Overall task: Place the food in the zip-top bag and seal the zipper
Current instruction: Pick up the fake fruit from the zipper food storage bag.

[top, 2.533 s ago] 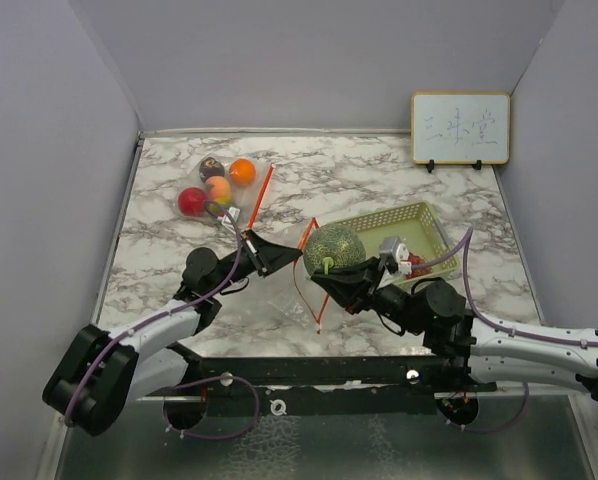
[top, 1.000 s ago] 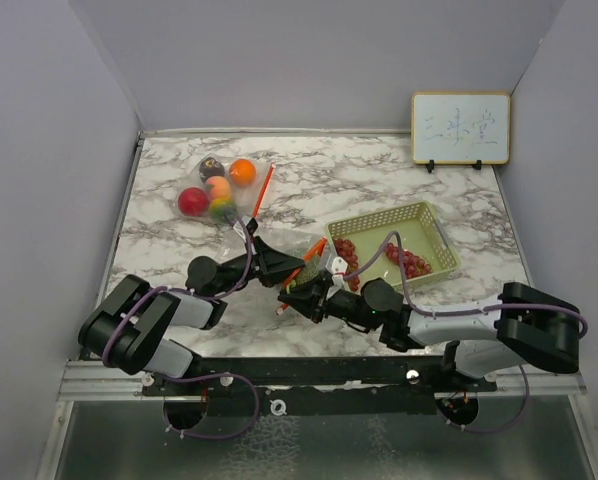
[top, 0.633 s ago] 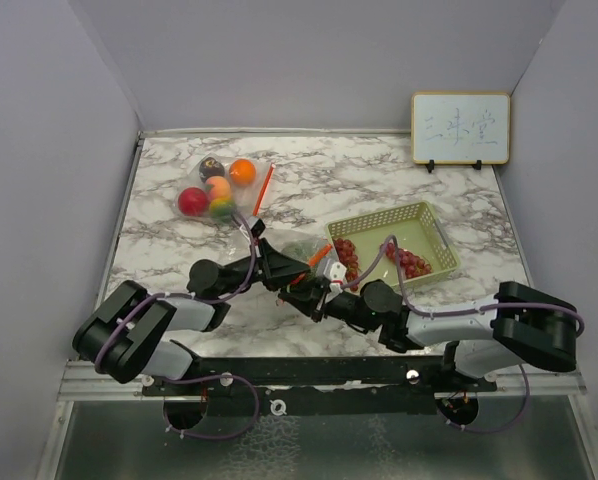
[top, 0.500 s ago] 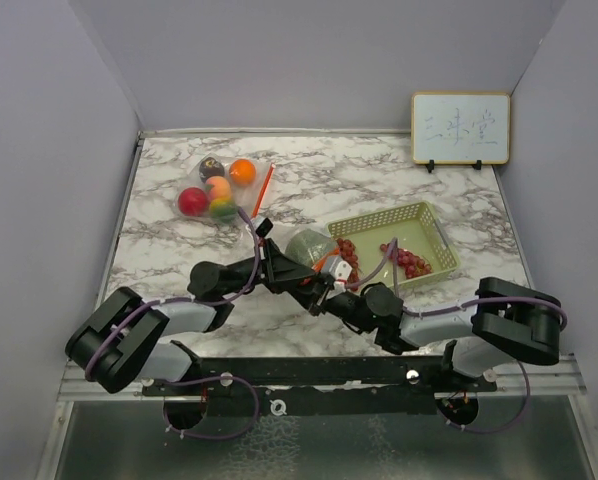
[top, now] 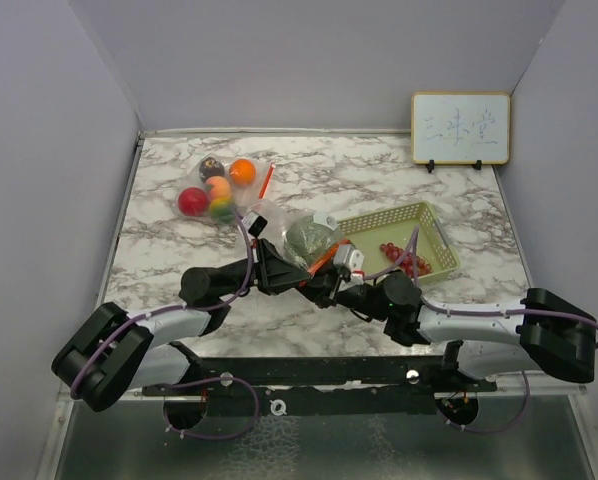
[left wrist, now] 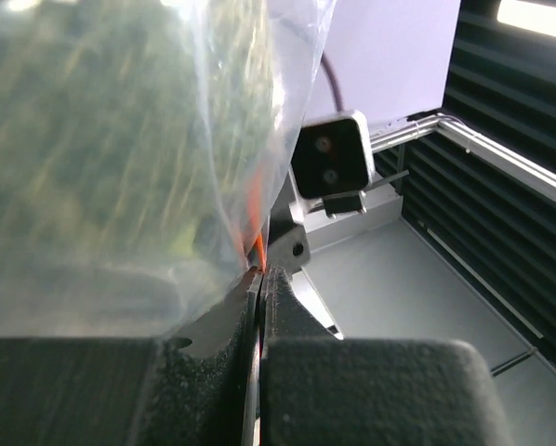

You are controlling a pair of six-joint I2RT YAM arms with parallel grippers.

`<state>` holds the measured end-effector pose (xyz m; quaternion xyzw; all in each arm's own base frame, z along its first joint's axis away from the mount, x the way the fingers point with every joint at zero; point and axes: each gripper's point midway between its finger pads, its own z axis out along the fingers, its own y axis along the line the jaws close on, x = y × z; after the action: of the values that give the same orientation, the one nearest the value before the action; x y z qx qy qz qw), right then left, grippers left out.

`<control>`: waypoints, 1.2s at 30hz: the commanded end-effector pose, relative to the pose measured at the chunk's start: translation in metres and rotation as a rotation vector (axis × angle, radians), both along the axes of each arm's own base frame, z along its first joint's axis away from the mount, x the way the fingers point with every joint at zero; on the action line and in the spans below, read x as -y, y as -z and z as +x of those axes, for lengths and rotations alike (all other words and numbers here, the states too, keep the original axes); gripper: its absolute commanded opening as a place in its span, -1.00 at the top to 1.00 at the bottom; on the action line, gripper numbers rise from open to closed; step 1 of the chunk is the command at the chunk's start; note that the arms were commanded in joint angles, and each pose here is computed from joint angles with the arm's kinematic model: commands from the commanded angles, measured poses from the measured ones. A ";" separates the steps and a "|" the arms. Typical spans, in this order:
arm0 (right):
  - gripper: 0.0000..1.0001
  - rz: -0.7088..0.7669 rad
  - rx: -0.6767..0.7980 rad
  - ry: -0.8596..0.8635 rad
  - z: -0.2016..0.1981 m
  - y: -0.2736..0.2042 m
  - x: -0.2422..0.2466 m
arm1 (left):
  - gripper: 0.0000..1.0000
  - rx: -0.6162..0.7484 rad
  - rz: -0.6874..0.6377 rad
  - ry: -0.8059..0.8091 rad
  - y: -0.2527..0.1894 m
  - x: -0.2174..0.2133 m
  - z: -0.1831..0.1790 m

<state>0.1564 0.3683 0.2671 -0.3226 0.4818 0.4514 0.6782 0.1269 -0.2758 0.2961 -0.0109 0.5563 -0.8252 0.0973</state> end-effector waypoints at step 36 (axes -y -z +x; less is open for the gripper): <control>0.96 0.627 -0.238 0.089 0.040 -0.067 0.050 | 1.00 0.036 0.007 0.009 -0.001 0.001 -0.015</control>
<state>0.1744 0.3491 0.2861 -0.1662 0.4795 0.5407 0.6709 0.1218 -0.2784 0.2734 -0.0143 0.5876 -0.8035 0.0949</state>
